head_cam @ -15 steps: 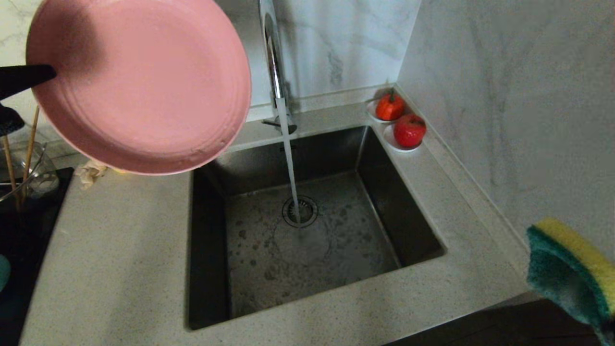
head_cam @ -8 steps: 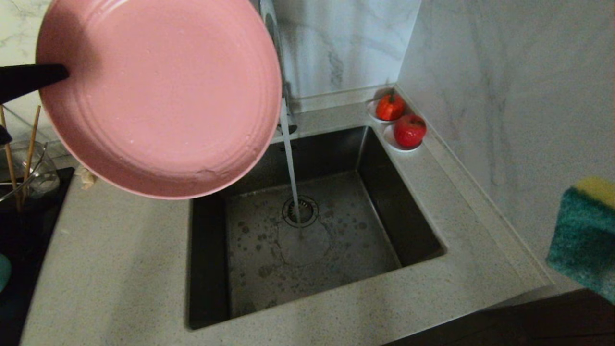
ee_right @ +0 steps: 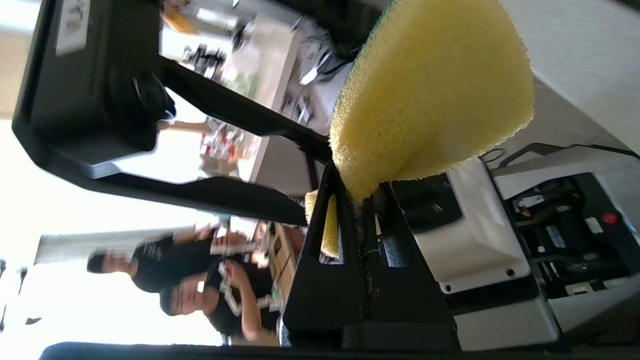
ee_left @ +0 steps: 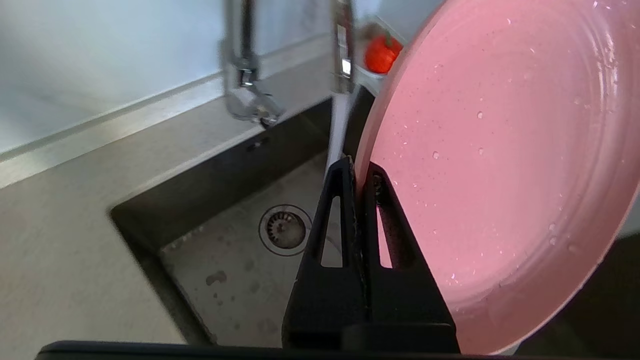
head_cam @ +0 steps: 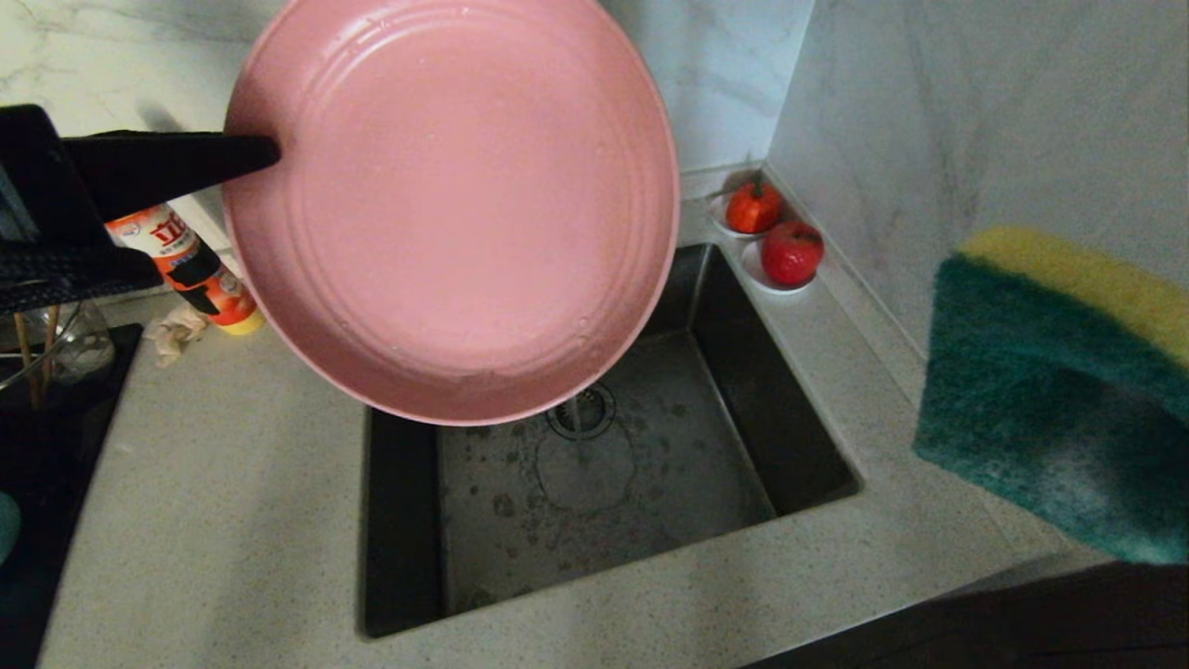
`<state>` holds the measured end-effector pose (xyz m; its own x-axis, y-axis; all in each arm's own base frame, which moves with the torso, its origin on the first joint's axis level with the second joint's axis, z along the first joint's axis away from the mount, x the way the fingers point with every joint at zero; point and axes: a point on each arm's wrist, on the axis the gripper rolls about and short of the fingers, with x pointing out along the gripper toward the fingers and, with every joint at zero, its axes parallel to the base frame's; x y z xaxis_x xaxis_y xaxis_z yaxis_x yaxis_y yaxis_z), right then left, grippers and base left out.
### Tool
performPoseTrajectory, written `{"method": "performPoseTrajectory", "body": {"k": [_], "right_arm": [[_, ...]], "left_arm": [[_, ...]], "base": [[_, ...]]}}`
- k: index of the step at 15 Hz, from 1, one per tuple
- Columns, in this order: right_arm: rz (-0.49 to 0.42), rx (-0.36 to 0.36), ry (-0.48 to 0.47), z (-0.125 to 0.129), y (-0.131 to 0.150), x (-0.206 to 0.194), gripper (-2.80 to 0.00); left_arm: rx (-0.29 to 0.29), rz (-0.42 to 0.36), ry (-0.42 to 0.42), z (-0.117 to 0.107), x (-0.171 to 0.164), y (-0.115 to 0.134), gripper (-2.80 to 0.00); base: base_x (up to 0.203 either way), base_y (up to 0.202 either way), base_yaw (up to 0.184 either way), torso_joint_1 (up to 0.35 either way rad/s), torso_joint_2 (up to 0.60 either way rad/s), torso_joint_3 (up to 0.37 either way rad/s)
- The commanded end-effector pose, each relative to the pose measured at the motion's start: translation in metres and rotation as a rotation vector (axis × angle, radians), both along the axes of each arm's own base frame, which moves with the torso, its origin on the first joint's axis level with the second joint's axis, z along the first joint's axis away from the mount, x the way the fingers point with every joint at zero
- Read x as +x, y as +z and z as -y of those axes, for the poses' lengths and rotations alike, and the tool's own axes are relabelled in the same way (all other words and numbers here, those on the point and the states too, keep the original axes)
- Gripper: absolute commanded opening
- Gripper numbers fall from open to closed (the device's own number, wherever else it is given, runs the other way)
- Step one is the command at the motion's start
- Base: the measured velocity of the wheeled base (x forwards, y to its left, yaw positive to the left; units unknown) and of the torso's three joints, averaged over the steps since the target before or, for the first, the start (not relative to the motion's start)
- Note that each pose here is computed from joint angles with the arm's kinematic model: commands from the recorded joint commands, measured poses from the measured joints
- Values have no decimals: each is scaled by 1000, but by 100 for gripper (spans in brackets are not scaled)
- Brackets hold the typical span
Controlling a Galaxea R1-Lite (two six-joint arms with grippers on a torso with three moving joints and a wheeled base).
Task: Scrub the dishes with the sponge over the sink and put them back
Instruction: Wipe the plate
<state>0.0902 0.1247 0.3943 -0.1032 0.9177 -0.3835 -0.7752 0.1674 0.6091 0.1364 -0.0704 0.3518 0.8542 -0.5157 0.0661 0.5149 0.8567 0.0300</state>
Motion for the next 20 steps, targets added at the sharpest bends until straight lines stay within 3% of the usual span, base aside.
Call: {"method": "performPoseTrajectory", "body": {"k": [1, 7, 10, 12, 15, 20], "right_arm": [[-28, -32, 64, -27, -6, 8, -280], [-51, -78, 81, -54, -19, 21, -280], [24, -146, -31, -72, -27, 29, -280], [63, -158, -50, -83, -29, 27, -280], [144, -198, -146, -101, -33, 25, -280], [135, -191, -180, -124, -39, 20, -280]], "left_arm": [[31, -14, -24, 8, 8, -4, -280], [100, -44, -18, 34, 23, -17, -280], [112, -62, -32, 42, 27, -21, -280], [113, -66, -28, 45, 31, -24, -280], [103, -58, 12, 50, 37, -26, -280], [98, -46, 49, 59, 42, -29, -280]], "base": [[0, 0, 0, 0, 0, 0], [0, 0, 0, 0, 0, 0], [0, 0, 0, 0, 0, 0], [0, 0, 0, 0, 0, 0], [0, 0, 0, 0, 0, 0], [0, 0, 0, 0, 0, 0]]}}
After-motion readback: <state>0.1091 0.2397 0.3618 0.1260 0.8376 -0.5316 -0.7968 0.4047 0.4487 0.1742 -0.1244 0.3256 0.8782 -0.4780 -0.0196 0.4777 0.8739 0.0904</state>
